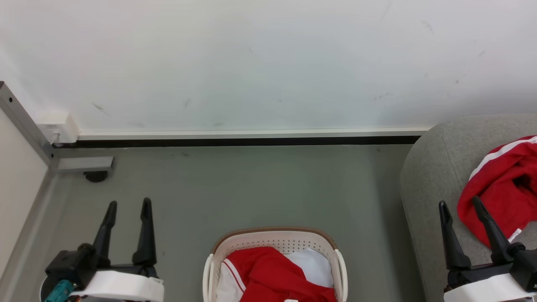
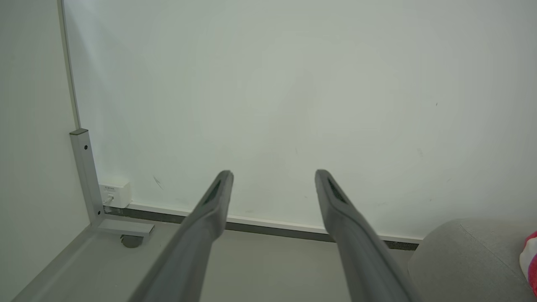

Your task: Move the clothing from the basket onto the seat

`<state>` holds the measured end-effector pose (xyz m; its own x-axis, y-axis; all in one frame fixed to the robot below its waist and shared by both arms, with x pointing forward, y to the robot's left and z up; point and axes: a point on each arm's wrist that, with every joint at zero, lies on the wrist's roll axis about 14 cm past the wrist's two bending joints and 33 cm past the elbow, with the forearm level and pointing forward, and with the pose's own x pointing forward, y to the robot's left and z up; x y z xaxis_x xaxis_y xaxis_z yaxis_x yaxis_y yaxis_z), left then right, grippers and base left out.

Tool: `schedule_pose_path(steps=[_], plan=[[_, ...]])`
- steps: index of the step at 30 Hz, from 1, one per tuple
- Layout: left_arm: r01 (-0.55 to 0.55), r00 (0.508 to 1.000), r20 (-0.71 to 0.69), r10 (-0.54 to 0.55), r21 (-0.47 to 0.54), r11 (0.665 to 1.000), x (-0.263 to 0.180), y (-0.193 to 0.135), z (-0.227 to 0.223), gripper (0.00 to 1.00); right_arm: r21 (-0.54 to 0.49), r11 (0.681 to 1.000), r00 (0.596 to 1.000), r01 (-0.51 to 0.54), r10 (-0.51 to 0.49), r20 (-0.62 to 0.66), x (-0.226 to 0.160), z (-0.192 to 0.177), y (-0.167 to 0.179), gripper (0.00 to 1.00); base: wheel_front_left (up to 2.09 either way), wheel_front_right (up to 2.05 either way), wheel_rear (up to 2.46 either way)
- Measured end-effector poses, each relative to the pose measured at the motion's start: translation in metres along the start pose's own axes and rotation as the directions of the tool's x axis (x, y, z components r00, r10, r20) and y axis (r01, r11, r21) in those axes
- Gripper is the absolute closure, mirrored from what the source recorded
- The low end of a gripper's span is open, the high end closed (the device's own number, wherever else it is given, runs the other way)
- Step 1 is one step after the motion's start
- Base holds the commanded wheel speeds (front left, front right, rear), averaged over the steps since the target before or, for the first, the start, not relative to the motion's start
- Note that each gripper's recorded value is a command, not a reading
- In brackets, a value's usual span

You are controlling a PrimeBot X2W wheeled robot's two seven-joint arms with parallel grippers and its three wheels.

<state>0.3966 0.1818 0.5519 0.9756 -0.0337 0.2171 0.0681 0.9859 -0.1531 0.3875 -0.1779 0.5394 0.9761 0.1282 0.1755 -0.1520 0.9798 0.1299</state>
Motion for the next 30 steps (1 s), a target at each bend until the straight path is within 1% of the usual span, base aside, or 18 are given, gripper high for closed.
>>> schedule_pose_path(steps=[21, 24, 30], plan=[[0.017, 1.0, -0.024, -0.017, -0.006, 1.0, 0.003, -0.005, -0.011, 0.0, 0.007, 1.0, 1.0, -0.002, 0.002, -0.017, -0.001, -0.005, 0.0, 0.0, 0.0, 0.0, 0.0], [0.029, 0.999, -0.039, -0.029, -0.013, 0.999, 0.007, -0.009, -0.017, 0.0, 0.002, 1.0, 1.0, 0.011, -0.011, -0.025, -0.001, -0.007, -0.007, 0.0, 0.0, 0.0, 0.0], [0.079, 0.992, -0.096, -0.082, -0.032, 0.996, 0.017, -0.027, -0.041, 0.0, 0.028, 0.999, 0.998, 0.046, -0.045, -0.033, 0.001, -0.011, -0.018, 0.0, 0.0, 0.0, 0.0]])
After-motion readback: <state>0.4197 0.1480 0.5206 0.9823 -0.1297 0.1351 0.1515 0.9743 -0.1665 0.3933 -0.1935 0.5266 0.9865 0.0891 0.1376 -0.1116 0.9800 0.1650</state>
